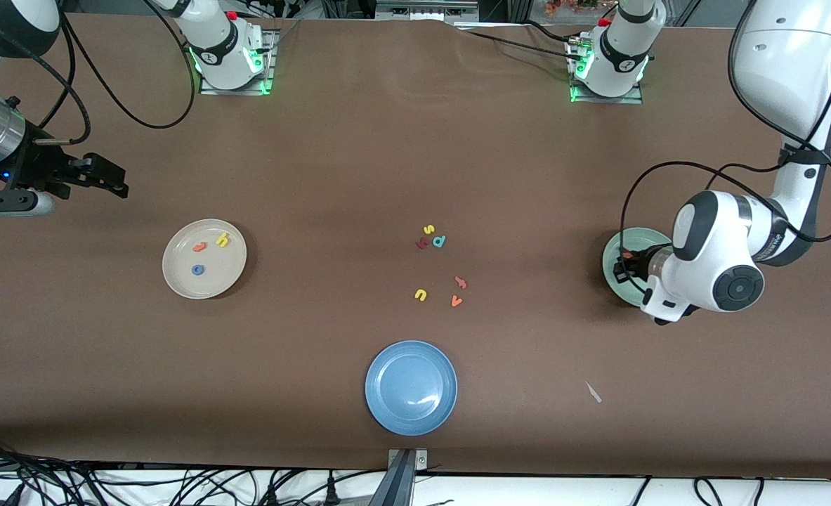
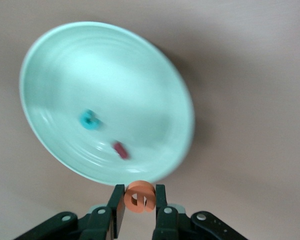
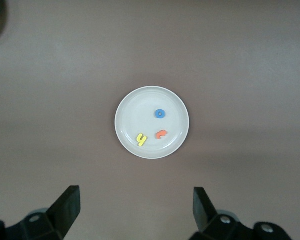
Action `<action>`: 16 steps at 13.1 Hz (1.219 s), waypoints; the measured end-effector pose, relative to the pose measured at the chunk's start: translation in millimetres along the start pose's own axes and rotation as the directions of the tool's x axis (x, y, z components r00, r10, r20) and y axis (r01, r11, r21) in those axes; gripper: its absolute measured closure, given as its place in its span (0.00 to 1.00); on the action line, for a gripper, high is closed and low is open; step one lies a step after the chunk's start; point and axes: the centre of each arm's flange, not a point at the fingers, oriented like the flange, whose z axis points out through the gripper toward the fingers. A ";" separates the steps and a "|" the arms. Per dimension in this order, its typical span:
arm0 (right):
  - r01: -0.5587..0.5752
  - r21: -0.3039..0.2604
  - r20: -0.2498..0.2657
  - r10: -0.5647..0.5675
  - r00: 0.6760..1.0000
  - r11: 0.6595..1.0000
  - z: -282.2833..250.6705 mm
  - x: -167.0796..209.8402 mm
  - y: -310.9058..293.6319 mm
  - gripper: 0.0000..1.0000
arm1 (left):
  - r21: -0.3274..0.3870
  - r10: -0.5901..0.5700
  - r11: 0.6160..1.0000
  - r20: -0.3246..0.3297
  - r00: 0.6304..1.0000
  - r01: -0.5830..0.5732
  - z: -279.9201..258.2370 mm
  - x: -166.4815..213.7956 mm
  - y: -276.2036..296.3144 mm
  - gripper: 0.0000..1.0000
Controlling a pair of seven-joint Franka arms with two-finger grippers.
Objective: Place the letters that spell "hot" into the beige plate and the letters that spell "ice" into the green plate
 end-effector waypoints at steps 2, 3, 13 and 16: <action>0.007 -0.034 0.000 -0.007 1.000 0.999 0.0 0.2 1.0 0.00 | -0.016 0.004 1.000 -0.016 1.000 -0.004 25.5 16.4 -12.0 0.74; 0.009 -0.040 0.001 -0.009 1.000 0.999 -0.8 0.0 0.8 0.00 | -0.028 -0.001 1.000 -0.024 1.000 0.000 33.1 22.8 -16.1 0.69; 0.014 -0.049 -0.020 -0.015 1.000 0.999 -20.7 -0.4 -2.4 0.00 | -0.025 0.150 0.988 -0.139 0.979 -0.155 -170.9 -23.0 -70.2 0.00; 0.014 -0.050 -0.014 -0.015 1.000 0.999 -19.9 -0.7 -2.5 0.00 | -0.022 0.216 0.975 -0.163 0.963 -0.222 -222.9 -46.4 -78.7 0.00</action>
